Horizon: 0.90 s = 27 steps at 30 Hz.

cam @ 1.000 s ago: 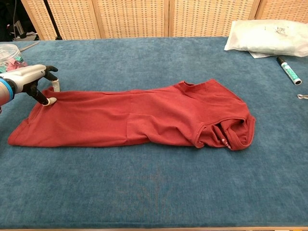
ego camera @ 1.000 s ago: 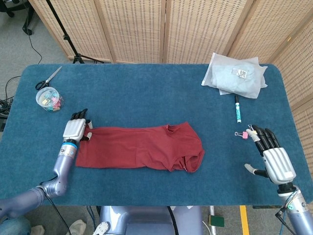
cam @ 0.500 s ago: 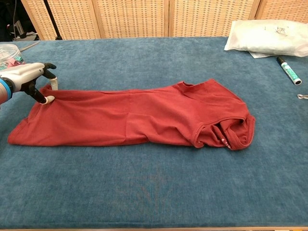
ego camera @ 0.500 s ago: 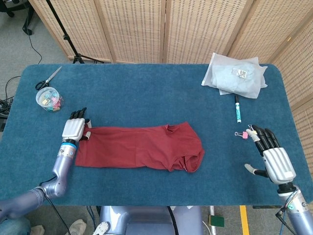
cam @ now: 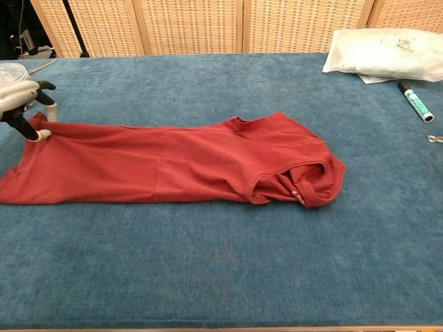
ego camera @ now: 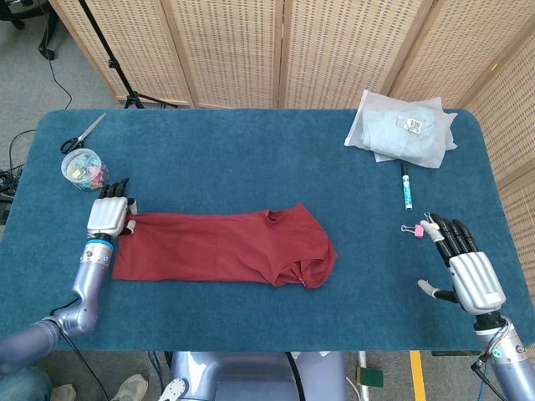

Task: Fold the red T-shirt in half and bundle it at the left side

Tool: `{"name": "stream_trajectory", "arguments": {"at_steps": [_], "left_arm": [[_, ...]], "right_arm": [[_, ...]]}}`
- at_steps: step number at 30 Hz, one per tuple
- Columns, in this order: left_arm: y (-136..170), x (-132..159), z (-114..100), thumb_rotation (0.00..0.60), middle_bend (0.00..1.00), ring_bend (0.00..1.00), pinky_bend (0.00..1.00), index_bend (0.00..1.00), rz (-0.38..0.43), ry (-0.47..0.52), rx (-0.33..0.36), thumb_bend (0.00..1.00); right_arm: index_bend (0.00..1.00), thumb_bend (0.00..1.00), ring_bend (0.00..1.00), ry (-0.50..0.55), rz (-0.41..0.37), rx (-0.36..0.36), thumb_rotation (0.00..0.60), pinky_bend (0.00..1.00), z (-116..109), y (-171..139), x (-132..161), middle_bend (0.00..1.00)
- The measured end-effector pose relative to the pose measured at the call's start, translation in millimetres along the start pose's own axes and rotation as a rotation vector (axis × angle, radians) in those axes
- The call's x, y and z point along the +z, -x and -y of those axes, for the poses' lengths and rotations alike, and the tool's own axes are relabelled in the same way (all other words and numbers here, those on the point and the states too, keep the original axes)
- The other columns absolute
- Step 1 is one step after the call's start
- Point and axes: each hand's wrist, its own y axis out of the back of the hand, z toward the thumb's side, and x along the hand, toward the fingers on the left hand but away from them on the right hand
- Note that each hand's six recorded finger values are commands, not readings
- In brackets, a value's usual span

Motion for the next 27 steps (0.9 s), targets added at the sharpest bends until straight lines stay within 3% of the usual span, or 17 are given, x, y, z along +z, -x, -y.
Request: {"name": "stream_trajectory", "arguments": {"at_steps": [13, 21, 27], "left_arm": [[11.3, -66.3, -32.4, 0.6, 0.0, 0.0, 0.0, 0.8, -0.06, -0.123, 0.048, 0.74], [24.7, -97.7, -51.4, 0.6, 0.0, 0.0, 0.0, 0.8, -0.056, -0.122, 0.082, 0.74], [23.6, -123.2, -58.5, 0.6, 0.0, 0.0, 0.0, 0.8, -0.1, -0.14, 0.089, 0.74]], "right_arm": [[0.0, 0.0, 0.0, 0.005, -0.005, -0.001, 0.6, 0.0, -1.1, -0.8, 1.4, 0.0], [0.0, 0.0, 0.0, 0.008, -0.01, 0.003, 0.6, 0.0, -0.1, -1.2, 3.1, 0.0], [0.0, 0.0, 0.0, 0.007, -0.014, 0.002, 0.6, 0.0, -0.4, -1.7, 4.3, 0.0]]}}
